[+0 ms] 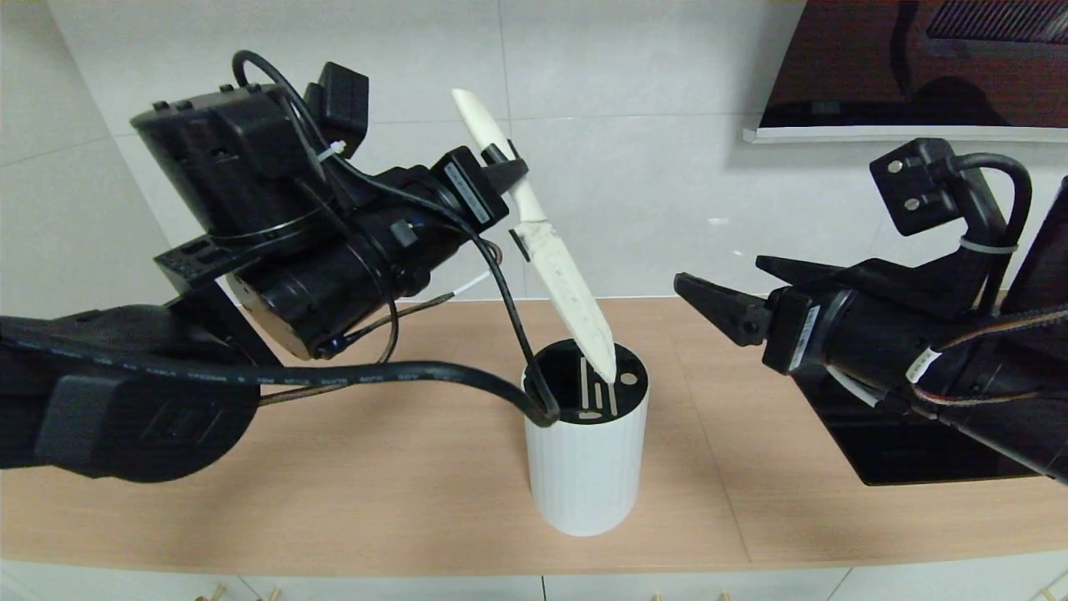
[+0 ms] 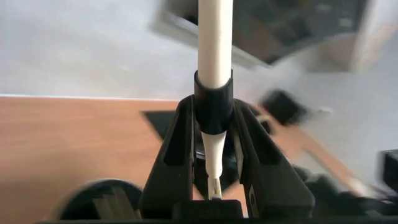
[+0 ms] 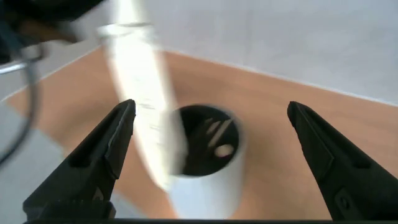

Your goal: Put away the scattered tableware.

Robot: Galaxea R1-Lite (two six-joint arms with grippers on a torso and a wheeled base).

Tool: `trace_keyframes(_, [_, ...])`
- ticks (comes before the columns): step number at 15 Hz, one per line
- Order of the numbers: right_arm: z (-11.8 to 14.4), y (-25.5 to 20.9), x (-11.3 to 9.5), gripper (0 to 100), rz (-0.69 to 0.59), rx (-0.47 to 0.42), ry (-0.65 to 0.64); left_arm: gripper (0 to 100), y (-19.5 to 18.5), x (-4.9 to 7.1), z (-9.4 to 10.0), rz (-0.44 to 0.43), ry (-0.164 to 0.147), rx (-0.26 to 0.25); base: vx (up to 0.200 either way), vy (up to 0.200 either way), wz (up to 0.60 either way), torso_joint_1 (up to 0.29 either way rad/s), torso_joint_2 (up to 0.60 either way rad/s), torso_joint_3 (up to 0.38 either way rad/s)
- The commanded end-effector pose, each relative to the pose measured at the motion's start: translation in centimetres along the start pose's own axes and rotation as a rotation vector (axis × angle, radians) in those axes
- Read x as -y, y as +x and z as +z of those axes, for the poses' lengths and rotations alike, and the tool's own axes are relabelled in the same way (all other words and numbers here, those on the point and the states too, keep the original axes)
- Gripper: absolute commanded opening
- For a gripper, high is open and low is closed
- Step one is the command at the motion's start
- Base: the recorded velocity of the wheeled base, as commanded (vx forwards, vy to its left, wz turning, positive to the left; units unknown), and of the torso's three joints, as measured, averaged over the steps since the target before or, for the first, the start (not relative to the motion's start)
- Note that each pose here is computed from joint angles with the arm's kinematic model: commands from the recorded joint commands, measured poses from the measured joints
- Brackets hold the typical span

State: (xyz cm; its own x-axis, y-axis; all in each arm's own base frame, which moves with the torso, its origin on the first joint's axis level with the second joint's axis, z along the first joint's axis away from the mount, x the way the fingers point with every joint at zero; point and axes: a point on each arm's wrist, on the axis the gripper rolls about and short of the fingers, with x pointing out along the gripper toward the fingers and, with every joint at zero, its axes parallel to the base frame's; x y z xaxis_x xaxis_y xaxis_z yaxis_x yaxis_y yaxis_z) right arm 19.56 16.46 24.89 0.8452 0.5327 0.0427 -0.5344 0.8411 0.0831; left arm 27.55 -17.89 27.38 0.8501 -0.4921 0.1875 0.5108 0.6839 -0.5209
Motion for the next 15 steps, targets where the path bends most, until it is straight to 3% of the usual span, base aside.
trace_keyframes(1, [0.4, -0.2, 0.6, 100, -0.021, 0.015, 0.001, 0, -0.2, 1.3, 1.6, 0.049, 0.047, 0.065, 0.0, 0.0, 0.0, 0.0, 0.0, 0.0])
trace_keyframes(2, [0.3, -0.1, 0.7, 100, -0.026, 0.013, 0.0, 0, -0.2, 1.8, 1.5, 0.077, 0.072, 0.068, 0.0, 0.0, 0.0, 0.0, 0.0, 0.0])
trace_keyframes(3, [0.3, -0.1, 0.7, 100, -0.026, 0.013, 0.0, 0, -0.3, 1.9, 1.5, 0.079, 0.075, 0.07, 0.0, 0.0, 0.0, 0.0, 0.0, 0.0])
trace_keyframes(4, [0.3, 0.0, 0.7, 100, -0.027, 0.01, 0.0, 0, -0.6, 2.8, 0.3, 0.139, 0.169, 0.058, 0.0, 0.0, 0.0, 0.0, 0.0, 0.0])
trace_keyframes(5, [0.2, 0.0, 0.7, 100, -0.027, 0.008, -0.002, 0, -0.9, 2.7, -0.8, 0.201, 0.248, 0.05, 0.0, 0.0, 0.0, 0.0, 0.0, 0.0])
trace_keyframes(6, [0.2, 0.0, 0.7, 100, -0.028, 0.008, -0.005, 0, -1.0, 2.9, -1.6, 0.23, 0.306, 0.039, 0.0, 0.0, 0.0, 0.0, 0.0, 0.0])
trace_keyframes(7, [0.2, 0.1, 0.8, 100, -0.031, 0.007, -0.005, 0, -0.9, 3.4, -2.5, 0.238, 0.323, 0.035, 0.0, 0.0, 0.0, 0.0, 0.0, 0.0])
trace_keyframes(10, [-0.2, 0.4, 1.1, 100, -0.045, -0.006, -0.008, 0, -0.3, 4.0, -4.1, 0.238, 0.332, 0.036, 0.0, 0.0, 0.0, 0.0, 0.0, 0.0])
trace_keyframes(11, [-0.2, 0.5, 1.1, 100, -0.046, -0.006, -0.008, 0, 0.4, 3.6, -5.4, 0.276, 0.39, 0.046, 0.0, 0.0, 0.0, 0.0, 0.0, 0.0])
trace_keyframes(15, [-0.3, 0.6, 1.1, 100, -0.046, -0.01, -0.01, 0, 1.8, 3.2, -6.8, 0.362, 0.487, 0.182, 0.0, 0.0, 0.0, 0.0, 0.0, 0.0])
